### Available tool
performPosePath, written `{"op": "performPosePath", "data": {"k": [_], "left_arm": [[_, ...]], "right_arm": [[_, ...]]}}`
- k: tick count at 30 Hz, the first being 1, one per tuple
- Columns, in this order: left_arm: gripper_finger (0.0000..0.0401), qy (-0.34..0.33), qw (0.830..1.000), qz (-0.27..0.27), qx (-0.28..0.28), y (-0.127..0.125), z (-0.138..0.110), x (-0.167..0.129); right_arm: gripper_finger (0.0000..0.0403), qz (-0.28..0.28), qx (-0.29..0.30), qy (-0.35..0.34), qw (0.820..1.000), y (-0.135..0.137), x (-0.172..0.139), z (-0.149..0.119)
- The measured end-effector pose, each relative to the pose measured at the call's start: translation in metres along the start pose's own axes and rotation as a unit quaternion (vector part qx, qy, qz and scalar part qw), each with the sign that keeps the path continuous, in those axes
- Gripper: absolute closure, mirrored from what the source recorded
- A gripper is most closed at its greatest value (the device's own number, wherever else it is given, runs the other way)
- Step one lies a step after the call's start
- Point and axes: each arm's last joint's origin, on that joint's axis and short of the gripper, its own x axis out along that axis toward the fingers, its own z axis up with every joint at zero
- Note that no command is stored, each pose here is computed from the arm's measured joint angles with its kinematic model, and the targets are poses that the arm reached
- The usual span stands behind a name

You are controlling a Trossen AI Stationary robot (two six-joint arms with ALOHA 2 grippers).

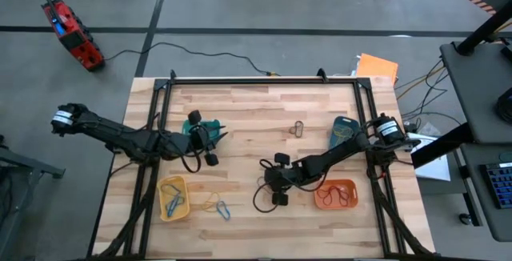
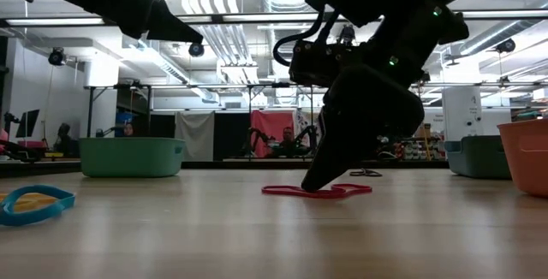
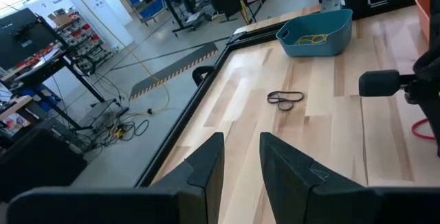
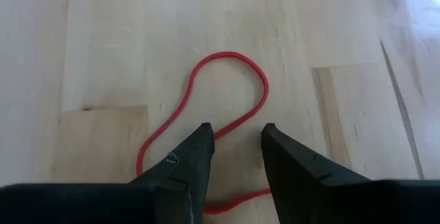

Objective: Sort rubber bands into baskets
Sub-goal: Put the red rubber band into the orange bin

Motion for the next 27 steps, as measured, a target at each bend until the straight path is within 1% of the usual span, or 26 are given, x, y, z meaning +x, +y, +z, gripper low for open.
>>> {"op": "performPosePath", "data": {"k": [5, 8, 11, 16, 18, 21, 22, 24, 27], "left_arm": [[0.0322, -0.001, 1.000, 0.000, -0.001, 0.000, 0.000, 0.000], [0.0322, -0.001, 1.000, 0.000, -0.001, 0.000, 0.000, 0.000], [0.0322, -0.001, 1.000, 0.000, -0.001, 0.000, 0.001, 0.000], [0.0322, -0.001, 1.000, 0.000, -0.001, 0.000, 0.001, 0.000], [0.0322, -0.001, 1.000, 0.000, -0.001, 0.000, 0.001, 0.000], [0.0322, -0.001, 1.000, 0.000, -0.001, 0.000, 0.001, 0.000], [0.0322, -0.001, 1.000, 0.000, -0.001, 0.000, 0.001, 0.000], [0.0322, -0.001, 1.000, 0.000, -0.001, 0.000, 0.001, 0.000], [0.0322, -0.001, 1.000, -0.001, -0.001, 0.000, 0.001, 0.000]], "right_arm": [[0.0315, -0.009, -0.013, 0.002, 1.000, -0.001, 0.000, -0.002], [0.0351, -0.015, -0.033, 0.007, 0.999, -0.002, 0.005, -0.005], [0.0386, -0.043, -0.043, 0.013, 0.998, -0.005, 0.012, -0.009], [0.0393, -0.078, -0.051, 0.004, 0.996, -0.011, 0.011, -0.007], [0.0394, -0.099, -0.058, -0.003, 0.993, -0.013, 0.007, -0.005], [0.0394, -0.111, -0.067, -0.007, 0.991, -0.017, 0.000, 0.001], [0.0394, -0.111, -0.065, -0.012, 0.992, -0.017, -0.003, 0.004], [0.0394, -0.086, -0.059, -0.022, 0.994, -0.016, -0.010, 0.010], [0.0391, -0.025, -0.051, -0.027, 0.998, -0.010, -0.018, 0.014]]}}
